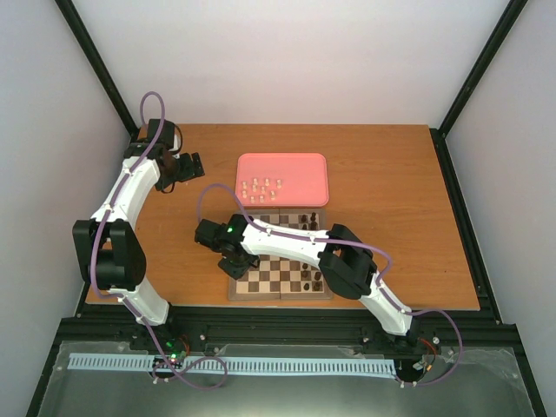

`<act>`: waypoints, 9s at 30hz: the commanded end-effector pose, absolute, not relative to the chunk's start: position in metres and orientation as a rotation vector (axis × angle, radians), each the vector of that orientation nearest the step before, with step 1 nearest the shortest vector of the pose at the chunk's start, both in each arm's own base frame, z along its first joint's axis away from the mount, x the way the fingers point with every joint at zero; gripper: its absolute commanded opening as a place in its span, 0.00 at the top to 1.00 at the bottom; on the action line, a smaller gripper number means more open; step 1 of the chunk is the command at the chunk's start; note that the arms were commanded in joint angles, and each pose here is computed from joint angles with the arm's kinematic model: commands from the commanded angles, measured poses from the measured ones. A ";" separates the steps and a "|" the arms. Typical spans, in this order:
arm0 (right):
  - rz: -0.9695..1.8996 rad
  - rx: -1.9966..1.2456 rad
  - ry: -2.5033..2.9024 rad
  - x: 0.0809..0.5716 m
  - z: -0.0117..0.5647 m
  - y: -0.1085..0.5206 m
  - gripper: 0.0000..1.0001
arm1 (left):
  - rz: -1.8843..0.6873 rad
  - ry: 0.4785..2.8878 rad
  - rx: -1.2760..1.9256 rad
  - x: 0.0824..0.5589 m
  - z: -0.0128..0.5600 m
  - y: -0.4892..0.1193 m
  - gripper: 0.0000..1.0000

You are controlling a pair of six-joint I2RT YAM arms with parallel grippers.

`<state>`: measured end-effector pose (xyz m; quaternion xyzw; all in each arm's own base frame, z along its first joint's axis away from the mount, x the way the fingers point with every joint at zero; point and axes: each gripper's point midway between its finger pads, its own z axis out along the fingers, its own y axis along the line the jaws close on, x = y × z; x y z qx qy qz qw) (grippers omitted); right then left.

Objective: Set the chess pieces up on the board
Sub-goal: Place the chess piece on the chessboard, then pick up the chess piece from the storage box, then place the chess piece on the chessboard.

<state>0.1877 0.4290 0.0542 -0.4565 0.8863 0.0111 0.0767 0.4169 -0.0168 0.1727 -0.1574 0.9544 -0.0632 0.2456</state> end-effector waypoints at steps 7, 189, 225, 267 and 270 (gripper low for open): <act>-0.045 -1.361 2.648 0.199 0.050 0.423 0.89 | -0.166 2.581 -0.415 0.423 0.178 -0.017 0.00; 0.309 -0.959 2.563 0.262 0.218 0.386 0.97 | -0.166 2.626 -0.366 0.438 0.176 -0.031 0.00; 0.245 -1.346 2.605 0.143 0.098 0.434 0.97 | -0.194 2.572 -0.368 0.424 0.185 -0.033 0.00; 0.229 -1.353 2.646 0.169 0.064 0.423 0.96 | -0.162 2.600 -0.366 0.425 0.172 -0.029 0.00; 0.220 -1.351 2.646 0.171 0.062 0.423 0.96 | -0.161 2.601 -0.364 0.425 0.172 -0.030 0.00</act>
